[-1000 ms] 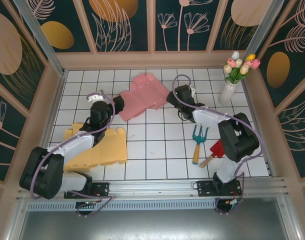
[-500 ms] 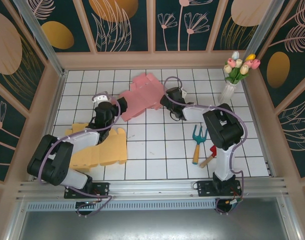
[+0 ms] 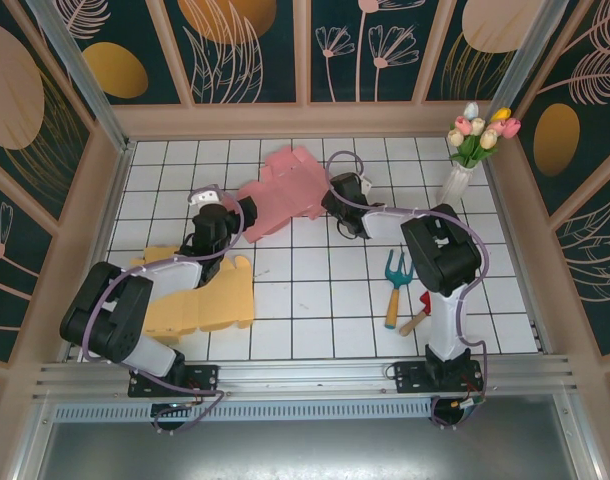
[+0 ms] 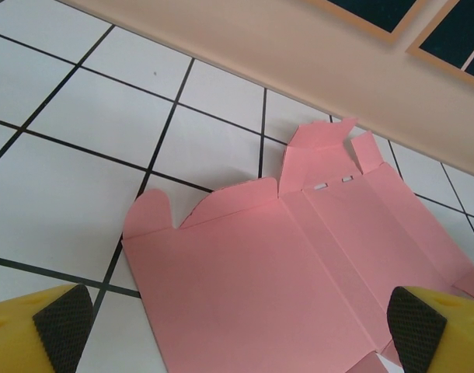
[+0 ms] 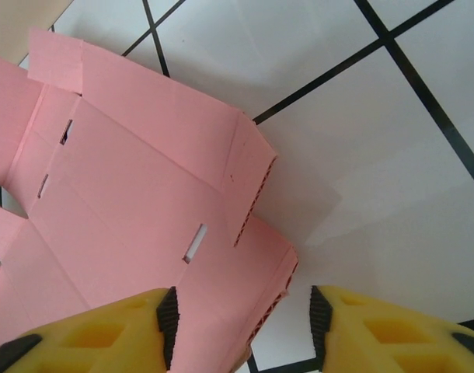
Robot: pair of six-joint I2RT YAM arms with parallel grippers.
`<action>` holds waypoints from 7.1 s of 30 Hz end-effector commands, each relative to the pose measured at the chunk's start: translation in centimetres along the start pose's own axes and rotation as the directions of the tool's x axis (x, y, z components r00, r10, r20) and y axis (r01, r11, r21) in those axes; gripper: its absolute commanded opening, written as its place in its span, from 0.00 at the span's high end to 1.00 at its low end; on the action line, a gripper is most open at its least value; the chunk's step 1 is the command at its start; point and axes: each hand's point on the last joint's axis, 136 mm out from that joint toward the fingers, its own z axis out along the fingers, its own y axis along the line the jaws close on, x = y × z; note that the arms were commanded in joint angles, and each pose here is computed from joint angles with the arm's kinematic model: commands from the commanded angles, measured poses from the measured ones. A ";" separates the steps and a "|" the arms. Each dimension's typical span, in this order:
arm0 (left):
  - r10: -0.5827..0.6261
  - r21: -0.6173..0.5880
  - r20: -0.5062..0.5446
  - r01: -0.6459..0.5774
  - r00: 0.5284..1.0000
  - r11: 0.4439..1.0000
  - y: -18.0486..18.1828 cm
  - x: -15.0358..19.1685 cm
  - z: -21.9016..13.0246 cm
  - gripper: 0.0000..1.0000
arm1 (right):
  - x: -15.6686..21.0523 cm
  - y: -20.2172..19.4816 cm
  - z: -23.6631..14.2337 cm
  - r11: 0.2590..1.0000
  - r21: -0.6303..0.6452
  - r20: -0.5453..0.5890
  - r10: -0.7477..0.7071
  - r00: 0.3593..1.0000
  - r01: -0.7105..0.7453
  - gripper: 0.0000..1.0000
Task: Fold the paper box
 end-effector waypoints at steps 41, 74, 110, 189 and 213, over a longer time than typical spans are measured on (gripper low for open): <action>0.002 0.264 0.029 -0.010 1.000 0.964 -5.8 -3.9 -6.2 0.01 | -10.8 2.3 -20.6 0.894 -0.053 0.340 -0.402 0.850 0.444 1.00; 0.012 0.366 0.002 -0.012 1.000 0.931 -5.6 -2.3 -10.0 0.01 | -4.9 8.8 -33.9 0.580 -0.583 0.348 -0.455 0.820 0.569 1.00; 0.075 0.455 -0.242 0.044 0.967 0.890 -7.0 6.8 -3.5 0.08 | -2.9 -0.3 -18.1 0.705 -0.160 0.187 -0.666 0.722 0.691 1.00; 0.381 0.497 0.133 -0.394 0.915 0.773 -9.4 4.4 -12.2 1.00 | -0.4 8.0 -19.1 -0.615 -0.209 0.449 -0.751 -0.484 0.761 0.48; 0.388 0.555 0.152 -0.403 0.909 0.727 -10.2 5.0 -12.9 1.00 | -1.0 4.7 -14.0 -0.587 -0.328 0.384 -0.799 -0.463 0.740 0.58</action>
